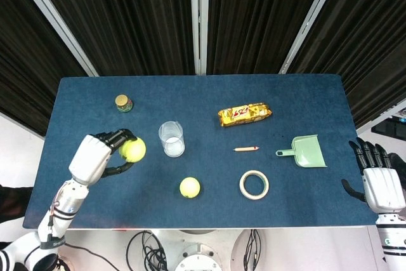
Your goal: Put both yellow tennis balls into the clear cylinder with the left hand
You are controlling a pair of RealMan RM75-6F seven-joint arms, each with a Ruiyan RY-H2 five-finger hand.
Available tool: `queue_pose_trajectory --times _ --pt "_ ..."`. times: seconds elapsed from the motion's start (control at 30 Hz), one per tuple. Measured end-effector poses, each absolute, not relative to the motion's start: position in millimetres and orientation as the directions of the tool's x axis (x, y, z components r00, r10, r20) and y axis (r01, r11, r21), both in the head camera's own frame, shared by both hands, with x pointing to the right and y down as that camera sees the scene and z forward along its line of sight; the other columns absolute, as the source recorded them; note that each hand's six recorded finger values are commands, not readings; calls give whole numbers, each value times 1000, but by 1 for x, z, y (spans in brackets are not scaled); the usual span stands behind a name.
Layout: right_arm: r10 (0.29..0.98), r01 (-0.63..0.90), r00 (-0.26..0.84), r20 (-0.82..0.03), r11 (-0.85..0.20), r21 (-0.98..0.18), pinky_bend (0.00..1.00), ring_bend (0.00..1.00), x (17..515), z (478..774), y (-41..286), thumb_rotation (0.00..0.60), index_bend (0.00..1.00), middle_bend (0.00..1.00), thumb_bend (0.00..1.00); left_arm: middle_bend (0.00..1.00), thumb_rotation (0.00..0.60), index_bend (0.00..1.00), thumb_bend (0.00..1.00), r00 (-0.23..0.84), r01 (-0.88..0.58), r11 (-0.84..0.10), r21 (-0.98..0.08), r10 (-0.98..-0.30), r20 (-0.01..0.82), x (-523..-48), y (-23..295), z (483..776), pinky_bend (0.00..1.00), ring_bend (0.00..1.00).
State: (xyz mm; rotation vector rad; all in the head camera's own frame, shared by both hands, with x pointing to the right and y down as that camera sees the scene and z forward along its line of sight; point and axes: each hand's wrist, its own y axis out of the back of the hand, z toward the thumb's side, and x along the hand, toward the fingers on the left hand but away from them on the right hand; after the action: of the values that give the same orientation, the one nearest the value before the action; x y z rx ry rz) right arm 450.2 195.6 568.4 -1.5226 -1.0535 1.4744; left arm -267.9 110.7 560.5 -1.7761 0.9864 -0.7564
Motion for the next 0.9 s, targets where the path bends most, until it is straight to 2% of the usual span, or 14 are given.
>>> queue_pose_trajectory --times 0.13,0.3,0.57,0.9 --pt "928 55 5 -373 -373 -926 0 0 447 568 195 600 0 0 207 531 600 520 300 487 -269 -266 -926 -867 108 -257 93 568 760 570" --pt "928 57 8 -373 -373 -926 0 0 445 568 193 600 0 0 207 531 600 520 300 508 -248 -334 -909 -844 171 -230 77 591 760 567" --pt "920 53 7 -391 -391 -919 0 0 445 572 195 600 0 0 207 526 600 515 299 534 -213 -338 -917 -826 181 -197 63 612 759 566" --pt "919 66 5 -394 -394 -917 0 0 446 572 196 600 0 0 207 508 600 491 291 518 -238 -372 -897 -830 206 -187 53 630 744 546"
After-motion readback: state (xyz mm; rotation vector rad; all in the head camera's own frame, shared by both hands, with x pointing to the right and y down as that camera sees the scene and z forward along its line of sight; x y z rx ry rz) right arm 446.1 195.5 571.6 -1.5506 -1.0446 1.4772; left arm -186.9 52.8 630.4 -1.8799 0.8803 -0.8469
